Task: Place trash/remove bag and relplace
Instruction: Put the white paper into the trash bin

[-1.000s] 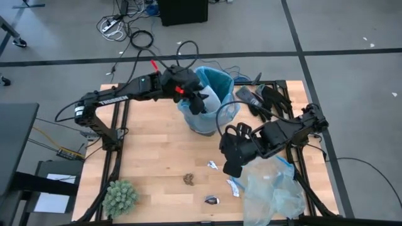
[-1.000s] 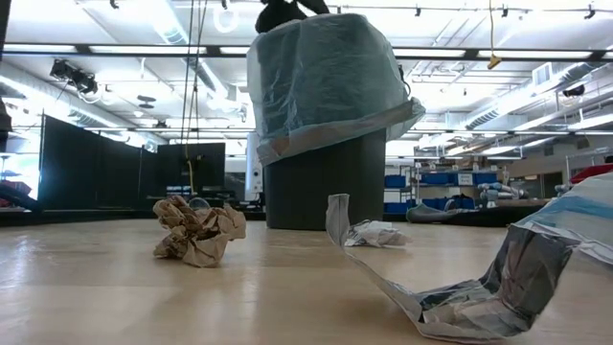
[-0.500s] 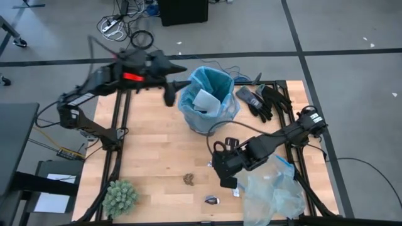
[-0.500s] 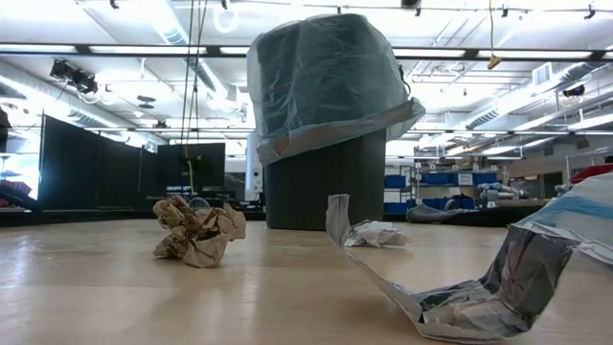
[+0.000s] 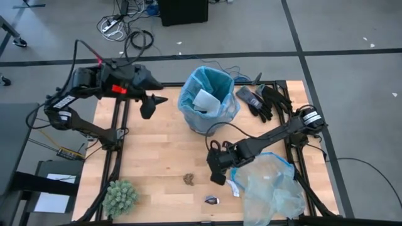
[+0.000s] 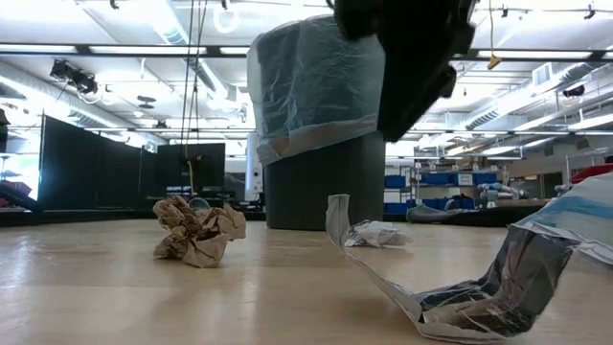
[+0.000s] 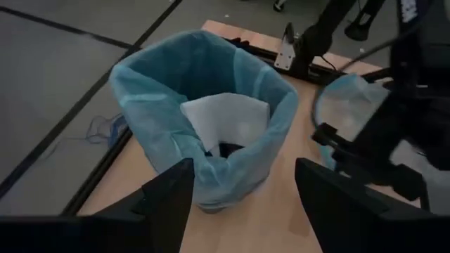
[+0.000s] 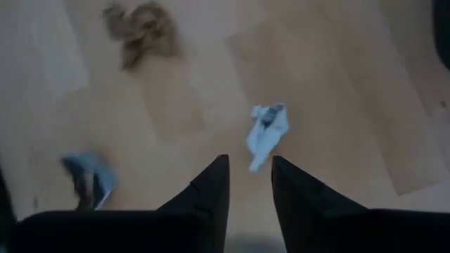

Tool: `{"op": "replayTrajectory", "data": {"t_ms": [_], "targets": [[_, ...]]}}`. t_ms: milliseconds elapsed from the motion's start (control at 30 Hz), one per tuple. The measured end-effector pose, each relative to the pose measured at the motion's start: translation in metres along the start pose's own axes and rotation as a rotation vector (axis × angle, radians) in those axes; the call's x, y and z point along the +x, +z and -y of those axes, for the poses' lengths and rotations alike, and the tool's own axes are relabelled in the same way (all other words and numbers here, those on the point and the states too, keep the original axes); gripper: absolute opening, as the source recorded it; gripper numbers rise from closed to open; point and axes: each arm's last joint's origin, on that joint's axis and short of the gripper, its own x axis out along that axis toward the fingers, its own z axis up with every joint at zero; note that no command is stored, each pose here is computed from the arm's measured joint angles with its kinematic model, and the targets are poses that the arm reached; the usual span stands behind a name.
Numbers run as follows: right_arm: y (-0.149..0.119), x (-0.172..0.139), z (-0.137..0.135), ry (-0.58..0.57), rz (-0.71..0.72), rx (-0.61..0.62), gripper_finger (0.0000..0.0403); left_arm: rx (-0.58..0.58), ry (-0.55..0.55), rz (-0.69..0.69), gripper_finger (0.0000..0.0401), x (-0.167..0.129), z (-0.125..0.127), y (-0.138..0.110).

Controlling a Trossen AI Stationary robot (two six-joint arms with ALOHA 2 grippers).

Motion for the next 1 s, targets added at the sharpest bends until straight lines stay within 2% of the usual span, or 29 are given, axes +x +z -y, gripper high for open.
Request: {"op": "replayTrajectory", "data": {"t_ms": [100, 233, 333, 467, 700, 800, 1000], "targets": [[-0.003, 0.010, 0.007, 0.007, 0.019, 0.035, 0.0128, 0.034, 0.011, -0.001, 0.0246, 0.002, 0.004, -0.002], [-0.002, 0.017, 0.007, 0.055, 0.078, 0.052, 0.0174, 0.132, 0.082, -0.048, 0.0225, 0.013, 0.005, -0.010], [-0.005, 0.020, 0.010, 0.034, 0.096, 0.055, 0.0209, 0.204, 0.165, -0.085, 0.0206, 0.025, 0.003, -0.016], [-0.008, 0.025, 0.017, 0.007, 0.089, 0.060, 0.0241, 0.245, 0.283, -0.054, 0.0192, 0.045, 0.004, -0.011], [-0.011, 0.034, 0.030, -0.002, 0.056, 0.087, 0.0242, 0.238, 0.245, -0.112, 0.0186, 0.067, 0.010, -0.012], [-0.015, 0.040, 0.035, 0.023, 0.059, 0.140, 0.0239, 0.255, 0.233, -0.190, 0.0186, 0.073, 0.010, -0.018], [-0.025, 0.049, 0.041, 0.023, 0.064, 0.155, 0.0234, 0.290, 0.243, -0.302, 0.0186, 0.080, 0.008, -0.035]]}}
